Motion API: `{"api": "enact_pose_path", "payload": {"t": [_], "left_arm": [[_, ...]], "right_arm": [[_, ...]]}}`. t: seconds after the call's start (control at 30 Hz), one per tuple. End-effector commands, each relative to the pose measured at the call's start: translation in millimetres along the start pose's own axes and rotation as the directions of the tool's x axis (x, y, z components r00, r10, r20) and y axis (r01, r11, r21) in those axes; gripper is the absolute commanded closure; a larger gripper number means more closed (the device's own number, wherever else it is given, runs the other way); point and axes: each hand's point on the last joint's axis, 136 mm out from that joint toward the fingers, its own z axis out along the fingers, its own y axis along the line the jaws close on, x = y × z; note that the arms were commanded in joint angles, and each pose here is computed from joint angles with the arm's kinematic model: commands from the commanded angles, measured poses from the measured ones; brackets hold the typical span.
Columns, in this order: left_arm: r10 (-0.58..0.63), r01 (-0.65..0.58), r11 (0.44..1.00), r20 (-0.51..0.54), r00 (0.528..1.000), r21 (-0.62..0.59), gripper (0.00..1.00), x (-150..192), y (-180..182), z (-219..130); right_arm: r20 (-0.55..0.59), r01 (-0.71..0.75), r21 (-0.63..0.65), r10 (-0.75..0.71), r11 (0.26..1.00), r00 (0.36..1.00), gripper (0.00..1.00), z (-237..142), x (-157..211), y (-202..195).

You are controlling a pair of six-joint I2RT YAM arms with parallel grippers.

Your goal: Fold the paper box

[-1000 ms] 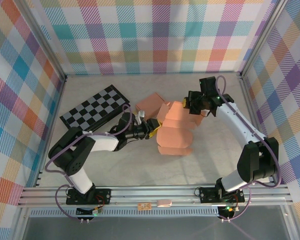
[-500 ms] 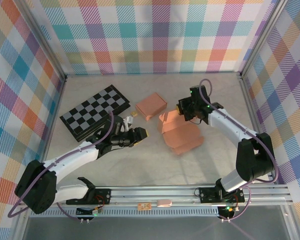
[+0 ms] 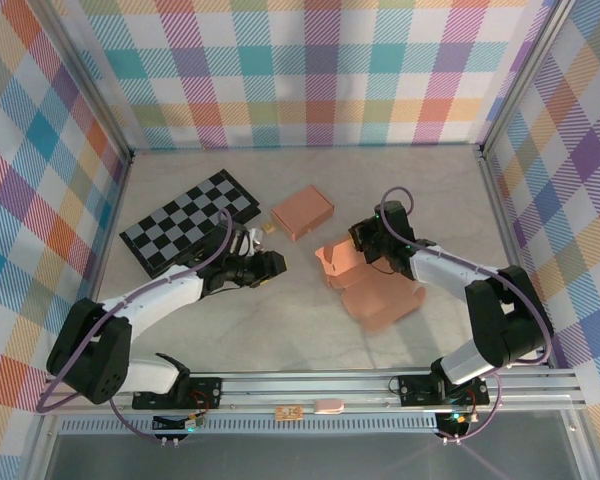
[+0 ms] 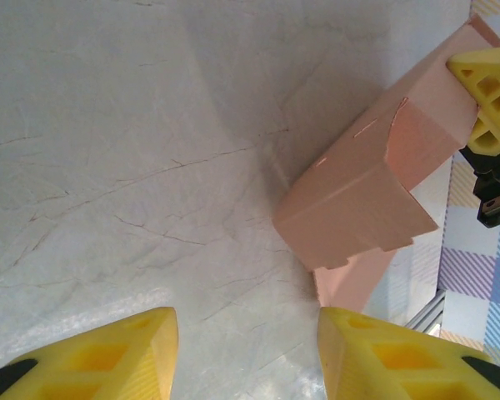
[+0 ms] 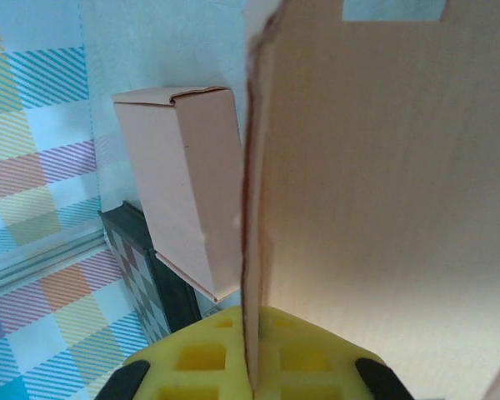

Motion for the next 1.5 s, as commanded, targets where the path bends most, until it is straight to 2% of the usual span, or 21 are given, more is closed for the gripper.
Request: {"api": "enact_pose_path", "payload": {"t": [0.0,0.2,0.37,0.67,0.87,1.23,1.47], "left_arm": [[0.075,-0.075,0.996,0.008,0.997,0.040,0.54,-8.0,-10.9,6.0],[0.220,-0.218,0.973,-0.012,0.976,0.073,0.56,-1.2,-26.2,30.1],[0.291,-0.293,0.951,0.036,0.956,0.101,0.55,-8.7,-36.8,48.4],[0.401,-0.405,0.914,0.101,0.910,0.021,0.49,-30.0,-36.1,55.5],[0.449,-0.454,0.887,0.070,0.891,0.082,0.49,-21.6,-39.8,65.7],[0.481,-0.484,0.870,0.056,0.875,0.099,0.49,-10.5,-40.9,72.6],[0.528,-0.529,0.837,0.046,0.848,0.139,0.48,-1.0,-52.5,81.4]], "right_arm": [[0.003,0.067,-0.212,-0.068,0.975,0.998,1.00,-8.0,3.9,40.5],[-0.013,0.080,-0.279,-0.087,0.957,0.996,1.00,-7.4,7.6,44.4],[-0.033,0.092,-0.314,-0.108,0.945,0.994,1.00,-7.5,8.8,47.3],[-0.091,0.086,-0.347,-0.125,0.934,0.988,1.00,4.0,2.4,39.4],[-0.111,0.087,-0.382,-0.139,0.920,0.984,1.00,8.3,0.0,39.0],[-0.154,0.086,-0.408,-0.162,0.909,0.975,1.00,6.5,8.4,28.7],[-0.151,0.089,-0.411,-0.164,0.907,0.975,1.00,2.6,6.5,31.4]]}}
